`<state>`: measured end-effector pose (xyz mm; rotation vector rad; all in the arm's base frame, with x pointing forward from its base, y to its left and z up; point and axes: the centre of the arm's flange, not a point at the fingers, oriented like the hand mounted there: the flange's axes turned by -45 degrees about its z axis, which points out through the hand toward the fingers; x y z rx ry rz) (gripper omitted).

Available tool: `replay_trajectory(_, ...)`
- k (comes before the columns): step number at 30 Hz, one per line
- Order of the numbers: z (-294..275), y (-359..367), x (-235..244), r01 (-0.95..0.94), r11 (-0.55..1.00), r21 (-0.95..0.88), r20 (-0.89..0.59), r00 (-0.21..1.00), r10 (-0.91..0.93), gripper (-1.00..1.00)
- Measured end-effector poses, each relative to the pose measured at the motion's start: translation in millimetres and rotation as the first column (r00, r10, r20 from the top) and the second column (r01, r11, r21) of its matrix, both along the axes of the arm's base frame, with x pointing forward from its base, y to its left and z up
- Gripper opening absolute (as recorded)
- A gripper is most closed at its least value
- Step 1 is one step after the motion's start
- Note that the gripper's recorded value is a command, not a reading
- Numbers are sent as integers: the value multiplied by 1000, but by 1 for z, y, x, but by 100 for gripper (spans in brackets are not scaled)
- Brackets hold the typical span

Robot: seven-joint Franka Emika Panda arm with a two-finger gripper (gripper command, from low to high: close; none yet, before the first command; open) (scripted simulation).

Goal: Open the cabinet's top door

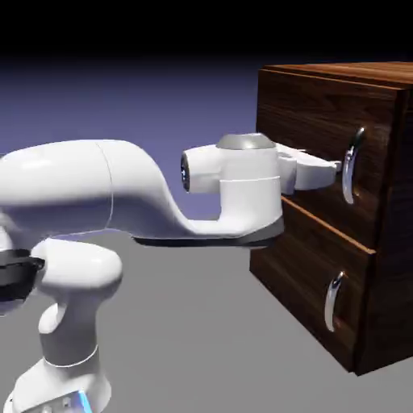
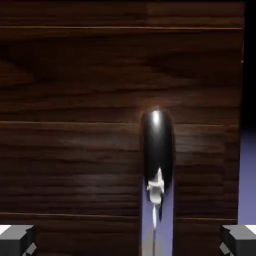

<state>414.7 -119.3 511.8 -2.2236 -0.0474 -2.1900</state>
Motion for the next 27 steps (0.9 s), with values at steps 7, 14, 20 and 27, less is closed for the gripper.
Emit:
replay_trajectory(7, -11, -8, 37, -6, 1000, 10, 15, 1000, 5, 100)
replay_trajectory(14, -11, 0, 37, 40, 999, 5, 16, 999, -40, -100)
replay_trajectory(20, -11, 16, -3, 131, 991, 6, 16, 991, -131, -100)
replay_trajectory(27, -11, 39, -48, 239, 971, 6, 16, 971, -239, -100)
